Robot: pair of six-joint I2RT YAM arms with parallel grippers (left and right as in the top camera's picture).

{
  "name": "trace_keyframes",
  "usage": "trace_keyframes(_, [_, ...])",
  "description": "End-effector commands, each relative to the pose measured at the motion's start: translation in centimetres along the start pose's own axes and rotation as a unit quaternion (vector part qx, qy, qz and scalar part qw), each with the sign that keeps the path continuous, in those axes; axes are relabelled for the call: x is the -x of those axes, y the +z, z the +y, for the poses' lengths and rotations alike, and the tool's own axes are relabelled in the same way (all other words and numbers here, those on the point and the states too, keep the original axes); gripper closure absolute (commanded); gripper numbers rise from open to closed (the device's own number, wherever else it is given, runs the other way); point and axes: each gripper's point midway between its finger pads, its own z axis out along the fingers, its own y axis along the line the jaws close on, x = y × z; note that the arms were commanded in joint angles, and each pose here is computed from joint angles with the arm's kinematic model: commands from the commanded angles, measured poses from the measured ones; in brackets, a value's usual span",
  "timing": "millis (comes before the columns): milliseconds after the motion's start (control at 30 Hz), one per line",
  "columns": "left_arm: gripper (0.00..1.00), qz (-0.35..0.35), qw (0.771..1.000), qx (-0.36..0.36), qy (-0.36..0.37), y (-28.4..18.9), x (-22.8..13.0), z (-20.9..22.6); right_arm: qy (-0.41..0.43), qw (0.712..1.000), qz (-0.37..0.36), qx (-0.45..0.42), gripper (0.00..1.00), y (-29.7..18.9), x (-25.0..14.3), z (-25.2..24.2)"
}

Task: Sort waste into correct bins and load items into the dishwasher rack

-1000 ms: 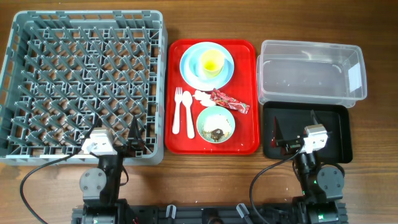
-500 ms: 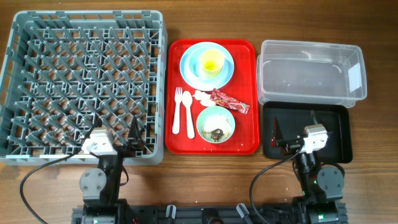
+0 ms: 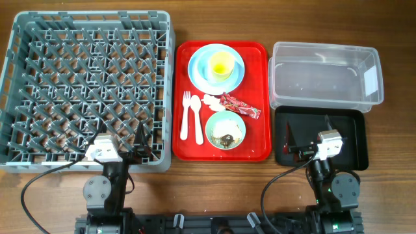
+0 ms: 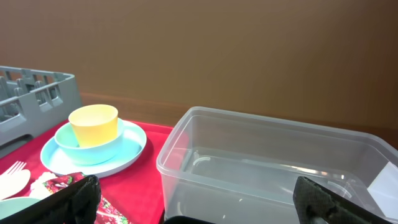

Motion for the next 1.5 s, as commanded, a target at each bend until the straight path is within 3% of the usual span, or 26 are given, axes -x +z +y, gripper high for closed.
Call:
trace_keyframes(0, [0.0,0.001,1.0,0.001,0.01,0.0,-0.2,0.0,-0.002,1.0,-0.001,0.002,0.0,0.0,0.0,0.0])
trace_keyframes(467, [0.0,-0.047,0.999,-0.004,0.011,-0.1,2.2,-0.3,-0.003,1.0,-0.001,0.002,0.0,0.0,0.0,0.0])
trace_keyframes(767, [0.0,-0.107,0.973,-0.198,0.041,-2.5,6.5,-7.4,-0.003,1.0,-0.001,0.002,0.0,0.0,0.0,0.0])
trace_keyframes(900, [0.0,-0.087,0.974,-0.197,0.069,-3.7,9.3,-8.1,-0.003,1.0,-0.001,0.002,0.0,0.0,0.0,0.0])
trace_keyframes(1100, [0.0,0.067,0.972,-0.219,0.048,-3.3,12.5,-9.9,-0.003,1.0,-0.001,0.002,0.0,0.0,0.0,0.0])
trace_keyframes(1233, [0.0,0.233,0.932,-0.277,-0.014,-2.2,15.3,-12.9,-0.003,1.0,-0.001,0.002,0.0,0.0,0.0,0.0])
trace_keyframes(1333, [0.0,0.301,0.9,-0.309,-0.055,-0.1,17.4,-14.6,-0.003,1.0,-0.001,0.002,0.0,0.0,0.0,0.0])
trace_keyframes(1467, [0.0,0.367,0.876,-0.301,-0.087,3.2,14.8,-14.3,-0.002,1.0,-0.001,0.002,0.0,0.0,0.0,0.0])
